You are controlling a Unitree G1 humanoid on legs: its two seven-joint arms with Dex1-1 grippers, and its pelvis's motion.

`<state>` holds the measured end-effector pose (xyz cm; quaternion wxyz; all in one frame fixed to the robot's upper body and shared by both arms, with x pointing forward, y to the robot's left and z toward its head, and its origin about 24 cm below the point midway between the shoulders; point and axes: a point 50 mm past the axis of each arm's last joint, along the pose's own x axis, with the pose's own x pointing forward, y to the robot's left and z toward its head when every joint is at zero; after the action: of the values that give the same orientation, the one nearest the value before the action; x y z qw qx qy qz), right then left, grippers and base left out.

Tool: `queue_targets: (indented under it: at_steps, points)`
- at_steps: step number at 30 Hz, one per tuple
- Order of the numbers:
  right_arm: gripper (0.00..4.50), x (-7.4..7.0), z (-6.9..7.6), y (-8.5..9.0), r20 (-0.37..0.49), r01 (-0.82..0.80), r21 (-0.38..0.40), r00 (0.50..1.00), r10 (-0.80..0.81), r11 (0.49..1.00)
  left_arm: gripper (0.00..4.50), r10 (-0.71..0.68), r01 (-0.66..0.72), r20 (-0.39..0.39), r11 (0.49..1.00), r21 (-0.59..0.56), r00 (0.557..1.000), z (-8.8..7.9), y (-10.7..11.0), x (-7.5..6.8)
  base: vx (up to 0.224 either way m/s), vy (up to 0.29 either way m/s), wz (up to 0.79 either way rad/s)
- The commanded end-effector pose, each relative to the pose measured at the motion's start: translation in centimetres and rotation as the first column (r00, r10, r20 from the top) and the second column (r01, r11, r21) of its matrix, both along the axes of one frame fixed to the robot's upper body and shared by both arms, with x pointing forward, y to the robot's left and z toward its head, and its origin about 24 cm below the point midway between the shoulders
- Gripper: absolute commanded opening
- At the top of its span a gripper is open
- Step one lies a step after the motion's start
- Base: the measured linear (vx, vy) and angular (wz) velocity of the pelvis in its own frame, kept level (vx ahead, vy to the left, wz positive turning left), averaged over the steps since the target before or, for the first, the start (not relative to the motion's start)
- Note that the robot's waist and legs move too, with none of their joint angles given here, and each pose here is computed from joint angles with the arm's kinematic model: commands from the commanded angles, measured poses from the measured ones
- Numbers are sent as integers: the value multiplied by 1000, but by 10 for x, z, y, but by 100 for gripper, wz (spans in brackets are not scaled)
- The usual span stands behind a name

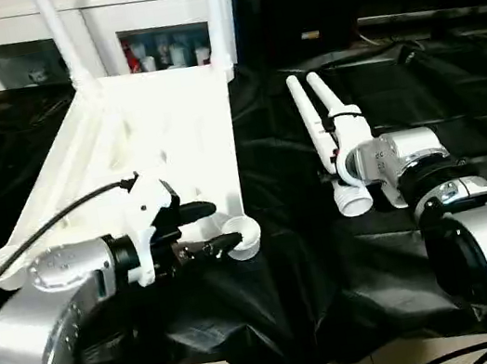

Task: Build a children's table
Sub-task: Pick table leg

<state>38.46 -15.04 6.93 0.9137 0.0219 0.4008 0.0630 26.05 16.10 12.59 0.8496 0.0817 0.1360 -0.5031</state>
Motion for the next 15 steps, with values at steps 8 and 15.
queue_targets:
  at_steps: [8,15]
  points:
    - [290,0,-1,-4,-12,12,-14,1000,-12,1000,363,-22,22,1,1000,12,1000,4,-3,3,0,0,0]
    - [237,0,-1,-6,-9,18,-12,1000,-18,1000,363,-8,8,12,1000,23,1000,3,-3,4,0,0,0]
